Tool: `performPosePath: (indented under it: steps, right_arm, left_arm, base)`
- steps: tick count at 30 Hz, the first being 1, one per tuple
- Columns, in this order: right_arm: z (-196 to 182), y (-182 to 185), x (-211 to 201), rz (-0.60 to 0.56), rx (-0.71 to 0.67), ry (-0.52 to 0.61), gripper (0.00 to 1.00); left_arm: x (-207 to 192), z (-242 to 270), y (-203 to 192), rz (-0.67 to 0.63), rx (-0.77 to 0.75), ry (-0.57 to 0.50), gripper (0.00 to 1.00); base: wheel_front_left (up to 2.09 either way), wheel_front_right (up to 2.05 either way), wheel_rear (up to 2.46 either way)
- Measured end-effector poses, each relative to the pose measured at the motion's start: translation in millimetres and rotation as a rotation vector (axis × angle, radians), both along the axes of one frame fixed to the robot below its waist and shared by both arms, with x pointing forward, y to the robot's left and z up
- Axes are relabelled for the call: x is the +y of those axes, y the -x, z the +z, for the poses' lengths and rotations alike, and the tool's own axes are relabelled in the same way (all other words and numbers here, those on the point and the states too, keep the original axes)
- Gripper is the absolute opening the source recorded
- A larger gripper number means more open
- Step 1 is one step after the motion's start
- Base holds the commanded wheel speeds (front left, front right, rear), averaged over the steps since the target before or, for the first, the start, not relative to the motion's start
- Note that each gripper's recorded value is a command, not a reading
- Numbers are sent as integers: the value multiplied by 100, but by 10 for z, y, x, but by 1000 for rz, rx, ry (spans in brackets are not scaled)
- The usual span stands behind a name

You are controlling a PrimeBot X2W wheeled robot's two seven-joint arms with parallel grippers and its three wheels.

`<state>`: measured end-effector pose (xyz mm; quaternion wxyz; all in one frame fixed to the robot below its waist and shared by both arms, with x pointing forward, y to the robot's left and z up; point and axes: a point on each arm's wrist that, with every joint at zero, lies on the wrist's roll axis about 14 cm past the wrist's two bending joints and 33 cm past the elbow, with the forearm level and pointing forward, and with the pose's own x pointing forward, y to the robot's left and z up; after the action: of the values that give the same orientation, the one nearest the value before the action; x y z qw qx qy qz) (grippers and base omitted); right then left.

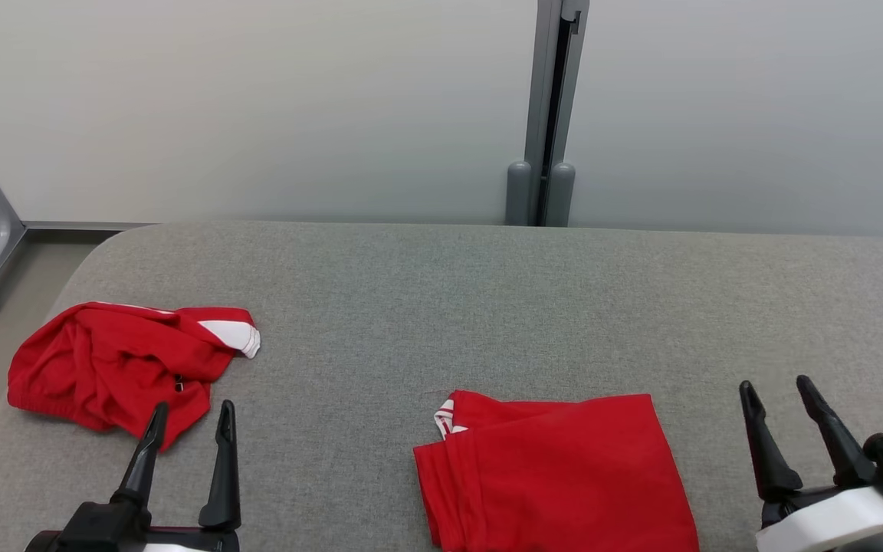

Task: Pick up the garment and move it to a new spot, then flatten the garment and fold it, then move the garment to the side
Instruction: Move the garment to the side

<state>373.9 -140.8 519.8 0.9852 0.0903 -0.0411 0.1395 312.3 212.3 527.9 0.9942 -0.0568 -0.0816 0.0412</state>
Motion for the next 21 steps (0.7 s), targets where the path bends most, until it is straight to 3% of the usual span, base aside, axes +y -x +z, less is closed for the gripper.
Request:
performPosePath:
  steps: [7,21]
  right_arm:
    - [-193,-80,215,80,122,47,100]
    - [-1170,33,616,221,741,80,100]
  left_arm:
    - [-11,-3,-13,-3,1,-2,100]
    - [153,-56,139,53,11,12,100]
  base:
    - [0,0,0]
    - [0,0,0]
